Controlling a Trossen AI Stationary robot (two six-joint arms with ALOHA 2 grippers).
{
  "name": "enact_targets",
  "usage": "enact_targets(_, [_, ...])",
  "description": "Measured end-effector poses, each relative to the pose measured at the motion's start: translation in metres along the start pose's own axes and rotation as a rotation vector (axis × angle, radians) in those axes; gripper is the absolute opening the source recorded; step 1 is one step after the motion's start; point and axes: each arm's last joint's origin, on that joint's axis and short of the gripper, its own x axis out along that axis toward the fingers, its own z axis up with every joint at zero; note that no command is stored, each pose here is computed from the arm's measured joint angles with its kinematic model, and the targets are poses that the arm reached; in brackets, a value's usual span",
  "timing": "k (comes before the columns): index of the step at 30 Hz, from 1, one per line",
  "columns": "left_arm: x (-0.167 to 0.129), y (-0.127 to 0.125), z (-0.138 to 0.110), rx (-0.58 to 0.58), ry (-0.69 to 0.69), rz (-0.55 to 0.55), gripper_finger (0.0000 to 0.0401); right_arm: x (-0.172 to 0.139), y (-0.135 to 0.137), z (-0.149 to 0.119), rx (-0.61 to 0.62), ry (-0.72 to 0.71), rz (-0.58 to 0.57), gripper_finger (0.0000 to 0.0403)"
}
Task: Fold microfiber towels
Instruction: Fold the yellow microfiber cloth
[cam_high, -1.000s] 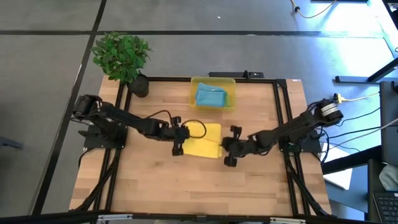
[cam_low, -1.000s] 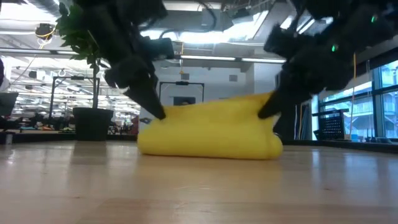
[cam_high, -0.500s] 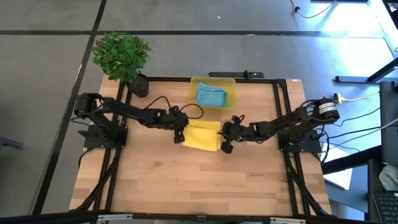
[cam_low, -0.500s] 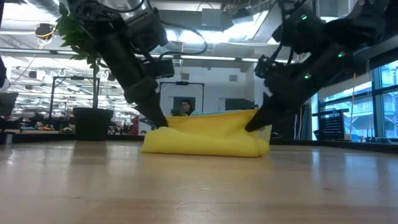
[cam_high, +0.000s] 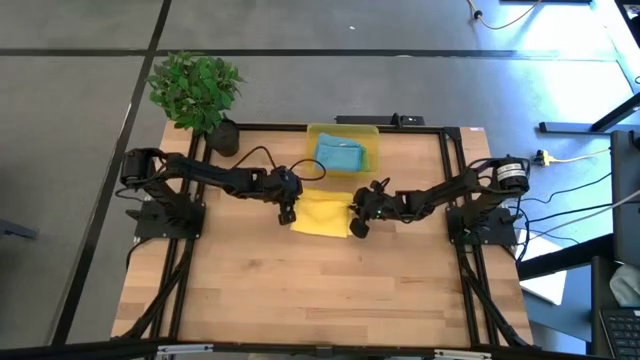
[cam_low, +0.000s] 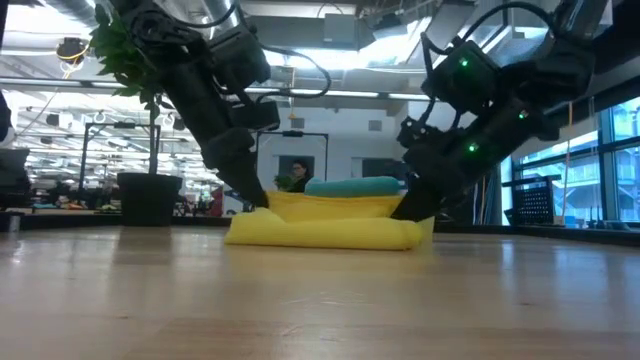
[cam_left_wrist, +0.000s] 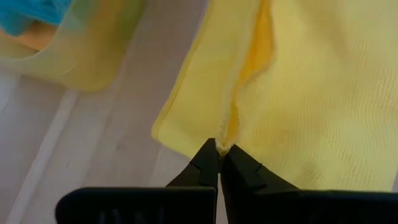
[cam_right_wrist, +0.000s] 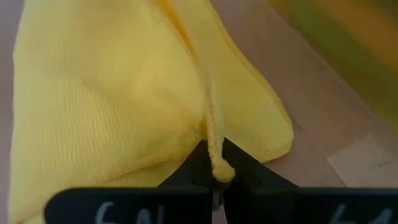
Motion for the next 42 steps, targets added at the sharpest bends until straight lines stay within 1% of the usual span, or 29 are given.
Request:
enact_targets(3, [0.000, 0.000, 0.000, 0.006, -0.002, -0.002, 0.0003, -0.001, 0.001, 0.004, 0.002, -0.034, 0.012, 0.0029])
enact_targets(7, [0.000, 0.000, 0.000, 0.033, -0.001, 0.006, 0.0033, -0.003, 0.002, 0.007, -0.008, -0.050, 0.017, 0.0056])
enact_targets(10, [-0.002, 0.001, 0.000, 0.038, -0.001, 0.043, 0.0060, -0.007, 0.002, 0.011, 0.000, -0.067, 0.027, 0.0084])
enact_targets(13, [-0.008, 0.003, 0.002, 0.040, -0.014, 0.096, 0.0077, -0.013, 0.002, 0.015, 0.000, -0.079, 0.030, 0.0112])
enact_targets(17, [-0.026, 0.006, 0.006, 0.037, -0.049, 0.129, 0.0082, -0.027, -0.002, 0.022, -0.006, -0.078, -0.004, 0.0142])
enact_targets(20, [-0.040, 0.006, 0.011, 0.029, -0.103, 0.119, 0.0079, -0.039, -0.003, 0.028, -0.002, -0.096, -0.003, 0.0151])
enact_targets(22, [-0.047, 0.002, 0.016, 0.019, -0.152, 0.074, 0.0079, -0.045, 0.001, 0.033, -0.010, -0.135, 0.021, 0.0151])
enact_targets(25, [-0.049, -0.014, 0.020, 0.041, -0.256, -0.005, 0.0078, -0.049, 0.012, 0.035, -0.049, -0.181, 0.083, 0.0144])
enact_targets(28, [-0.041, -0.030, 0.014, 0.059, -0.373, -0.055, 0.0078, -0.046, 0.023, 0.033, -0.071, -0.213, 0.129, 0.0129])
enact_targets(31, [-0.032, -0.037, 0.005, 0.058, -0.457, -0.076, 0.0078, -0.040, 0.030, 0.029, -0.092, -0.232, 0.150, 0.0112])
enact_targets(33, [-0.022, -0.036, 0.000, 0.049, -0.466, -0.072, 0.0078, -0.034, 0.033, 0.027, -0.086, -0.251, 0.159, 0.0101])
enact_targets(39, [0.016, -0.025, -0.014, 0.000, -0.376, -0.027, 0.0078, -0.007, 0.034, 0.014, -0.069, -0.259, 0.151, 0.0072])
enact_targets(42, [0.033, -0.016, -0.022, -0.030, -0.332, 0.001, 0.0078, 0.004, 0.029, 0.007, -0.028, -0.239, 0.133, 0.0061])
